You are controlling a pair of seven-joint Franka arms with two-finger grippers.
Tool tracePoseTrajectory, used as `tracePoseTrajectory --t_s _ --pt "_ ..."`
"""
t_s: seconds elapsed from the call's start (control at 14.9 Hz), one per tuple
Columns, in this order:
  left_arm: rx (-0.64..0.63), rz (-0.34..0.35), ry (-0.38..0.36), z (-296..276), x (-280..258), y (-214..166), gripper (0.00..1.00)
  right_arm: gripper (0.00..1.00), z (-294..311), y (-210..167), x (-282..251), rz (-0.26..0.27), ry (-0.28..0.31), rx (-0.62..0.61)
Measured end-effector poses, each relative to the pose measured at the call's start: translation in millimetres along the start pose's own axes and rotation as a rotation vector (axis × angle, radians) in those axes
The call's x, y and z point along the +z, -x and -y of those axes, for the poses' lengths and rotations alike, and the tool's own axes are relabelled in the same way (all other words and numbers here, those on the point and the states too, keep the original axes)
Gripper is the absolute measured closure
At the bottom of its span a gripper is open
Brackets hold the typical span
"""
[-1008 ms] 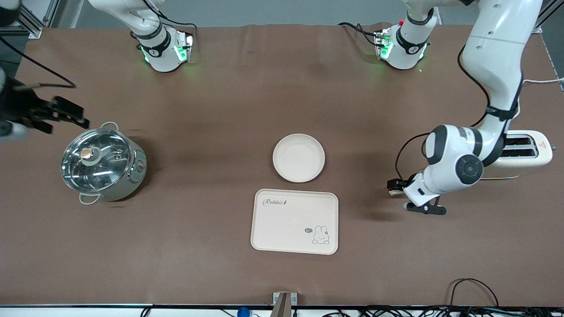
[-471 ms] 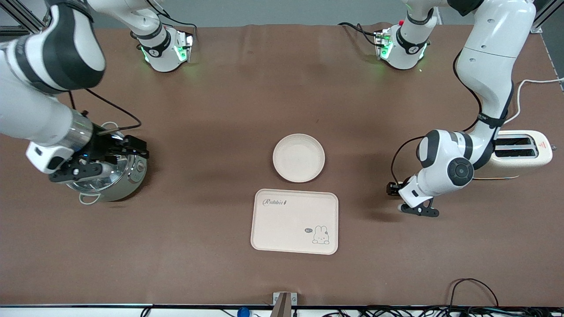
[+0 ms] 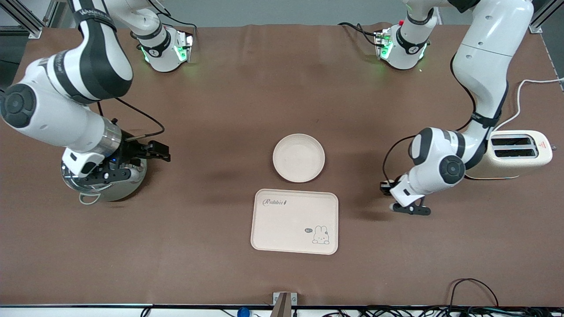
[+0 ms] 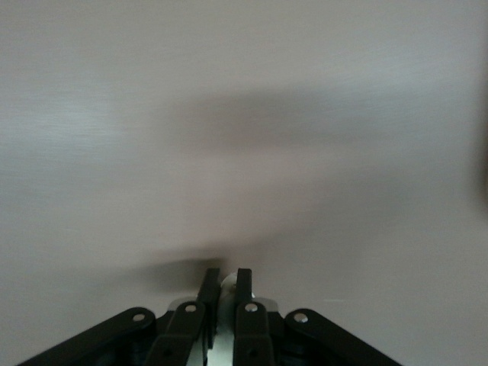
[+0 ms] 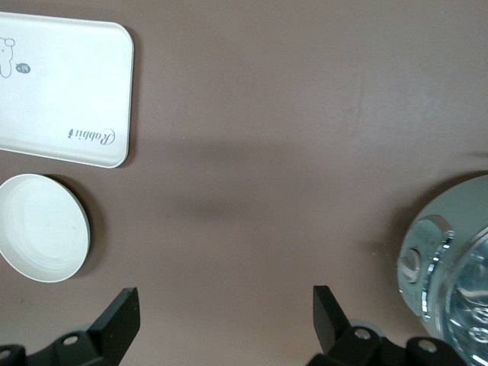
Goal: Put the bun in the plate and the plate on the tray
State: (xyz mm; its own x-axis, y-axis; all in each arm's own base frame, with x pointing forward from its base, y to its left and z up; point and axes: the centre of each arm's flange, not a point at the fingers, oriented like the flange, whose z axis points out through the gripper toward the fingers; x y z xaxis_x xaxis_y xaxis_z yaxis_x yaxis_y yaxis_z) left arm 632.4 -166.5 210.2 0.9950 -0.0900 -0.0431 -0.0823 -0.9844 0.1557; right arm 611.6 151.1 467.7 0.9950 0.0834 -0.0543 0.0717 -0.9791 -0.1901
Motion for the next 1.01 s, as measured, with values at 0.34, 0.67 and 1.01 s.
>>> tracePoseTrajectory --t_s 0.34,0.67,1.01 --pt "-0.215 0.033 0.02 -167 -51 12 0.89 0.0 24 10 82 0.001 -0.04 0.042" --pt "-0.351 0.057 0.038 -271 24 58 0.88 0.0 117 52 175 -0.028 -0.032 0.167" --pt "-0.395 0.047 0.055 -259 43 45 0.4 0.0 206 88 278 -0.104 -0.068 0.278"
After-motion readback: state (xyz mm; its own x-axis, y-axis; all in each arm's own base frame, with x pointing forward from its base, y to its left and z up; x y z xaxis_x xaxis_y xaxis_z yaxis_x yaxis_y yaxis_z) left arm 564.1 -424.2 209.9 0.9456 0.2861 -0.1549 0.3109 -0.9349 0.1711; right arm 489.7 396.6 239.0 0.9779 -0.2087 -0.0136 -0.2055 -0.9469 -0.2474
